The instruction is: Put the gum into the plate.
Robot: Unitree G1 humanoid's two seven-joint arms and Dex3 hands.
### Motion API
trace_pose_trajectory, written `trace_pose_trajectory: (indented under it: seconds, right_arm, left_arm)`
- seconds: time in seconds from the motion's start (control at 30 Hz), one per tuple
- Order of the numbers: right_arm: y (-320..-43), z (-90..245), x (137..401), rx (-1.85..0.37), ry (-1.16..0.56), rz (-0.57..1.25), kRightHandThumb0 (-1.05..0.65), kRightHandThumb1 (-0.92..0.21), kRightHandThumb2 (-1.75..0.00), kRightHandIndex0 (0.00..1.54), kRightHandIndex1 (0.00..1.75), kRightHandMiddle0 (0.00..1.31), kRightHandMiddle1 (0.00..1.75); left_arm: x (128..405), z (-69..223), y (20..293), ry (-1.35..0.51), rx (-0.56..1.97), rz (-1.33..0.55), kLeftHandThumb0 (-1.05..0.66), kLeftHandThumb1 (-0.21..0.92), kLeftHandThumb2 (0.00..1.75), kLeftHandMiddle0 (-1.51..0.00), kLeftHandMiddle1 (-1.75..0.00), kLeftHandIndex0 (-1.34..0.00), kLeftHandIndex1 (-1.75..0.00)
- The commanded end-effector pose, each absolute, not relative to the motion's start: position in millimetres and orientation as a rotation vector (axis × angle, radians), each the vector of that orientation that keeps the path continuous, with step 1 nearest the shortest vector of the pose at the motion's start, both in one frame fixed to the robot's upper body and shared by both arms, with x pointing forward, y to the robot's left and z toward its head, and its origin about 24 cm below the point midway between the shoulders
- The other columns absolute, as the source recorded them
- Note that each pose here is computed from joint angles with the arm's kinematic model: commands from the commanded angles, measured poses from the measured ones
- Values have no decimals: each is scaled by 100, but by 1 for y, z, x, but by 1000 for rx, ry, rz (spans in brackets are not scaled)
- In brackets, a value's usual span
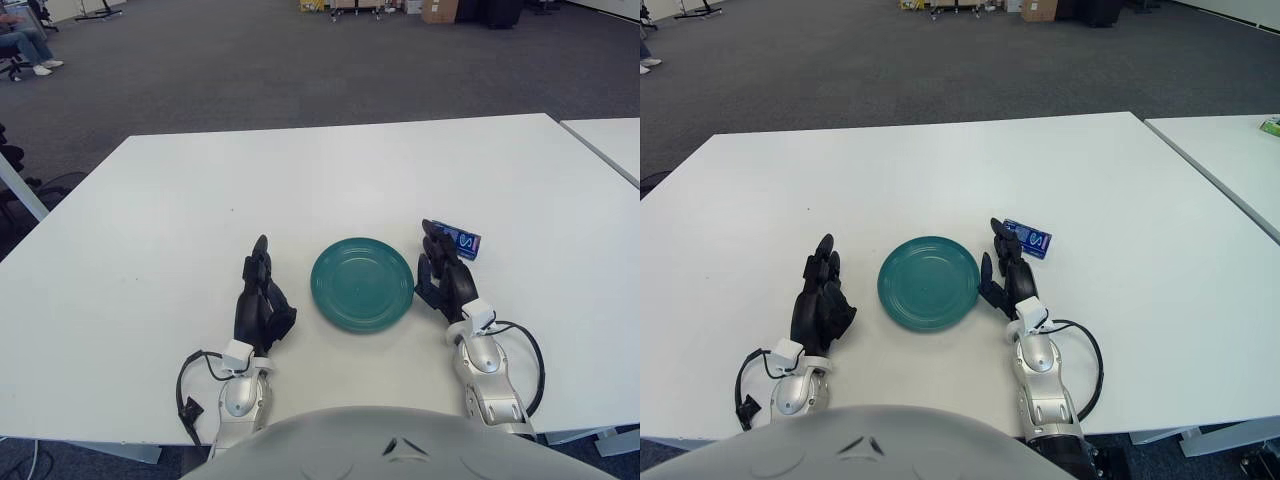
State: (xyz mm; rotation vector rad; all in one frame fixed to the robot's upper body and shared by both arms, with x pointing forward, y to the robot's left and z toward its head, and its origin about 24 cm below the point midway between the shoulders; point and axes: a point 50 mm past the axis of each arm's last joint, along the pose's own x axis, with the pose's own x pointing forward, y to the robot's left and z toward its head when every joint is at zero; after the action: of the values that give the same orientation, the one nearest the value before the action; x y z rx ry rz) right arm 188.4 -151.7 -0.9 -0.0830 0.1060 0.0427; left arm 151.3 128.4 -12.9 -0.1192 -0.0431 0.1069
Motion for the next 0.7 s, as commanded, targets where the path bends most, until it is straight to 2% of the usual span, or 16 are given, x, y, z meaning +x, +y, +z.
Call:
trace_pose_trajectory:
  seconds: [0.0, 0.1, 0.2, 0.3, 0.5, 0.67]
  right_arm:
    - [-156, 4, 183, -112, 125, 46, -71, -92, -86, 18, 2, 0, 52]
    - [-150, 44, 182, -232, -33, 46, -71, -92, -83, 22, 3, 0, 57]
    - [-151, 61, 180, -408, -145, 41, -72, -92, -77, 31, 6, 0, 69]
    - [-155, 68, 178, -633, -225, 0, -74, -92, -72, 37, 8, 0, 78]
    - [-157, 73, 180, -844, -297, -70, -75, -92, -65, 46, 10, 0, 87]
    - [-158, 75, 188, -1048, -327, -118, -75, -92, -49, 50, 12, 4, 91]
  left_arm:
    - [139, -42, 129, 114, -124, 118, -102, 92, 103, -12, -1, 0, -35]
    - [139, -43, 128, 117, -124, 136, -102, 92, 103, -13, -1, 0, -38]
    - [139, -43, 125, 113, -116, 152, -102, 92, 102, -15, -2, 0, -44]
    - [140, -38, 121, 95, -104, 168, -102, 92, 100, -17, -2, 0, -49]
    - [144, -35, 117, 79, -100, 171, -102, 92, 97, -20, -2, 0, -59]
    - [145, -34, 116, 78, -125, 174, -101, 92, 93, -24, -3, 0, -65]
